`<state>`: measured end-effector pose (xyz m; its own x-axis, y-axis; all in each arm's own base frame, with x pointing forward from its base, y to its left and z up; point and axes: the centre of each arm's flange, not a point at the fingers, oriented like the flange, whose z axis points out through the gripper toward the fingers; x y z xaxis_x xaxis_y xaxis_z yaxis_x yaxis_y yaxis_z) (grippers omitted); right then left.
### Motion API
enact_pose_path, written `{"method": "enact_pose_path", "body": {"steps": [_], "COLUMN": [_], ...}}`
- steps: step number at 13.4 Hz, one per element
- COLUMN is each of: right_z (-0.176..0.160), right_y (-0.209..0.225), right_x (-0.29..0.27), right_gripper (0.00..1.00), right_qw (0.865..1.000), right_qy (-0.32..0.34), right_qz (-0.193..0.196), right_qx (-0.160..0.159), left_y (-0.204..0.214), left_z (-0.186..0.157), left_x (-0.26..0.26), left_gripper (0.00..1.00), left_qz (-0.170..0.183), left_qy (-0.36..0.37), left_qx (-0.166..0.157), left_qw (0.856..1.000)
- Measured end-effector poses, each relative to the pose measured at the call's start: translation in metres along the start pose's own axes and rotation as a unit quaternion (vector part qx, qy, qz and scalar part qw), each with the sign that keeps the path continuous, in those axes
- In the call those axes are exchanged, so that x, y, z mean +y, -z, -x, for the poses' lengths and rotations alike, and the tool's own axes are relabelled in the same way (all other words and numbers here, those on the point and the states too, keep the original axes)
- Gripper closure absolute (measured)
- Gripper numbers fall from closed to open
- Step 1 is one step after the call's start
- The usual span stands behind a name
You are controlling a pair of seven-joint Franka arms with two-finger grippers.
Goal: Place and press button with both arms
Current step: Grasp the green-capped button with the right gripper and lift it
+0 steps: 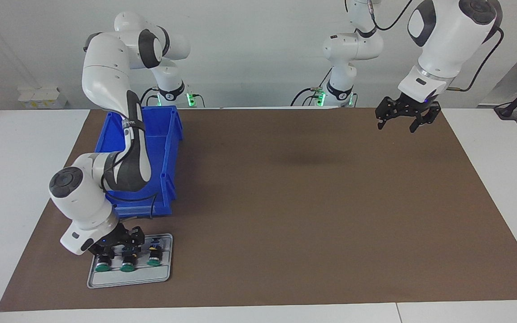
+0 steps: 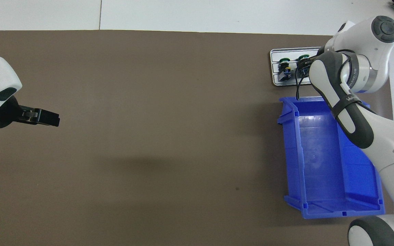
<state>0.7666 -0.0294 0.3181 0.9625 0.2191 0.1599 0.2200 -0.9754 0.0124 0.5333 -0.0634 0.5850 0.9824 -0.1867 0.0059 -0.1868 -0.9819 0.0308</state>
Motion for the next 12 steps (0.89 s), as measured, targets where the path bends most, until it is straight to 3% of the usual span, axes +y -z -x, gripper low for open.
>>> {"method": "enact_pose_path", "body": {"steps": [10,11,12], "right_z": [0.01,0.009,0.007], "right_y": [-0.017,-0.017,-0.016], "right_x": [0.001,0.001,0.0], "right_gripper": [0.31,0.37,0.51], "right_qw": [1.0,1.0,1.0], "right_qy": [-0.001,-0.001,0.0], "right_qz": [-0.004,-0.004,-0.003], "right_qx": [-0.015,-0.013,-0.007], "left_y": [0.0,0.0,0.0], "left_z": [0.0,0.0,0.0], "left_x": [0.0,0.0,0.0], "left_gripper": [0.0,0.0,0.0], "left_qz": [0.0,0.0,0.0], "left_qy": [0.0,0.0,0.0], "left_qx": [0.0,0.0,0.0], "left_qw": [1.0,1.0,1.0]}}
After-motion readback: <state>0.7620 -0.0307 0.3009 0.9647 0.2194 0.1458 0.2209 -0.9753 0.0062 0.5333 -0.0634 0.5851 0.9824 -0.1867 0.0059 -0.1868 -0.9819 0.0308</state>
